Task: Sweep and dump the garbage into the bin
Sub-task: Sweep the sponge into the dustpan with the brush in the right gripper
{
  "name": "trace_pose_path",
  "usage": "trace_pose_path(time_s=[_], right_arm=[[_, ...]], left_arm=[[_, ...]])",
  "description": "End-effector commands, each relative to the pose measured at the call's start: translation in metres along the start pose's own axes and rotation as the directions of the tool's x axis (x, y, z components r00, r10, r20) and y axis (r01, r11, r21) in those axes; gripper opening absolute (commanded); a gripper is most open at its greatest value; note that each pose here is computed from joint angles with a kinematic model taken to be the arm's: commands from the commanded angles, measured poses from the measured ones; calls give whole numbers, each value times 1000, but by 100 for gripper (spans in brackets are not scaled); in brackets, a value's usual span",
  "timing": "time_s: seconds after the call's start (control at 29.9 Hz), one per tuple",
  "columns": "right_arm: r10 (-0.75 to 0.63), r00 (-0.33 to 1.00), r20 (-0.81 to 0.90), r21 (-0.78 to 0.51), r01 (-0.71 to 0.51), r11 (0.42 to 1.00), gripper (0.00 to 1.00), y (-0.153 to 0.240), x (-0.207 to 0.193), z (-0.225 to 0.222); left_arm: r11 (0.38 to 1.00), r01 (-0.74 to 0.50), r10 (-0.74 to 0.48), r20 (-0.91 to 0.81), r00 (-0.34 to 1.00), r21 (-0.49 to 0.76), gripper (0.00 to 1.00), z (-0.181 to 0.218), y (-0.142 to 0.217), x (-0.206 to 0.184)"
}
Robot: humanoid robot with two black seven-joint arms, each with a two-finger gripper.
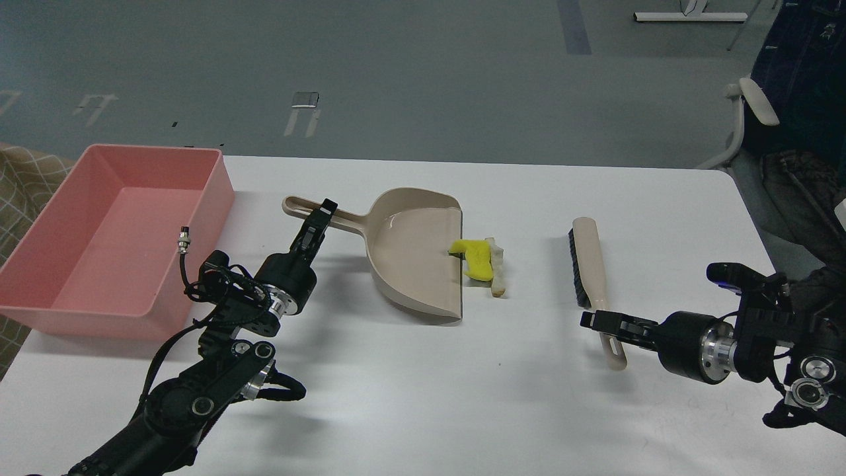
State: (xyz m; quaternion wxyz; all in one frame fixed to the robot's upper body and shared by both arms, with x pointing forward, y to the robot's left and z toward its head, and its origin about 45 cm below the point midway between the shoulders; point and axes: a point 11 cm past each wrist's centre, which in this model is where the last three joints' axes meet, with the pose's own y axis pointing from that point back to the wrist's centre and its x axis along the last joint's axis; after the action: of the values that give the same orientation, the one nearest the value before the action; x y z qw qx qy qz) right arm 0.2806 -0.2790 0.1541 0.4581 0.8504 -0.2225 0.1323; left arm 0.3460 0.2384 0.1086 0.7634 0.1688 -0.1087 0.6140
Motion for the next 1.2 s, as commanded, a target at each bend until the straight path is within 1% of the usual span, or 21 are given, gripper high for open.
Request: trace_pose_path(time_s=[0.0, 0.2, 0.37, 0.43, 0.47, 0.6, 0.77, 0.84, 0.9, 1.07, 1.17], right_arm=[[0, 1000, 2, -4, 0, 1000, 47, 0, 0, 1], [0, 1000, 3, -14, 0, 1000, 46, 0, 0, 2], [2, 1000, 2, -12, -2, 1000, 41, 0, 1, 1], [2, 1000, 3, -13, -2, 1000, 33, 0, 1, 1], [0, 1000, 3, -12, 0, 1000, 31, 0, 1, 1], [0, 1000, 2, -12, 0, 1000, 15, 0, 0, 1], [-2, 1000, 3, -8, 2, 1000, 4, 0, 0, -1], [-1, 1000, 2, -8, 1, 1000, 3, 1, 1, -1], [1, 1000, -1, -6, -1, 1000, 0, 1, 3, -2], [14, 1000, -23, 7, -14, 1000, 0, 1, 12, -9], [10, 1000, -21, 6, -10, 1000, 0, -1, 12, -9]], left_arm=[[1000, 0, 0, 0, 1000, -1, 0, 0, 0, 0], [1000, 0, 0, -1, 1000, 0, 0, 0, 0, -1], [1000, 0, 0, 0, 1000, -1, 0, 0, 0, 0], [1000, 0, 0, 0, 1000, 1, 0, 0, 0, 0], [1000, 0, 0, 0, 1000, 1, 0, 0, 0, 0], [1000, 1, -1, -2, 1000, -2, 0, 1, 0, -1], [1000, 1, -1, -2, 1000, -2, 0, 1, 0, -1], [1000, 1, -1, -2, 1000, -5, 0, 2, 0, 0], [1000, 1, -1, -1, 1000, -5, 0, 2, 0, 0], [1000, 3, -3, -3, 1000, -5, 0, 1, 1, -1], [1000, 5, -5, -1, 1000, -2, 0, -1, 3, -2]])
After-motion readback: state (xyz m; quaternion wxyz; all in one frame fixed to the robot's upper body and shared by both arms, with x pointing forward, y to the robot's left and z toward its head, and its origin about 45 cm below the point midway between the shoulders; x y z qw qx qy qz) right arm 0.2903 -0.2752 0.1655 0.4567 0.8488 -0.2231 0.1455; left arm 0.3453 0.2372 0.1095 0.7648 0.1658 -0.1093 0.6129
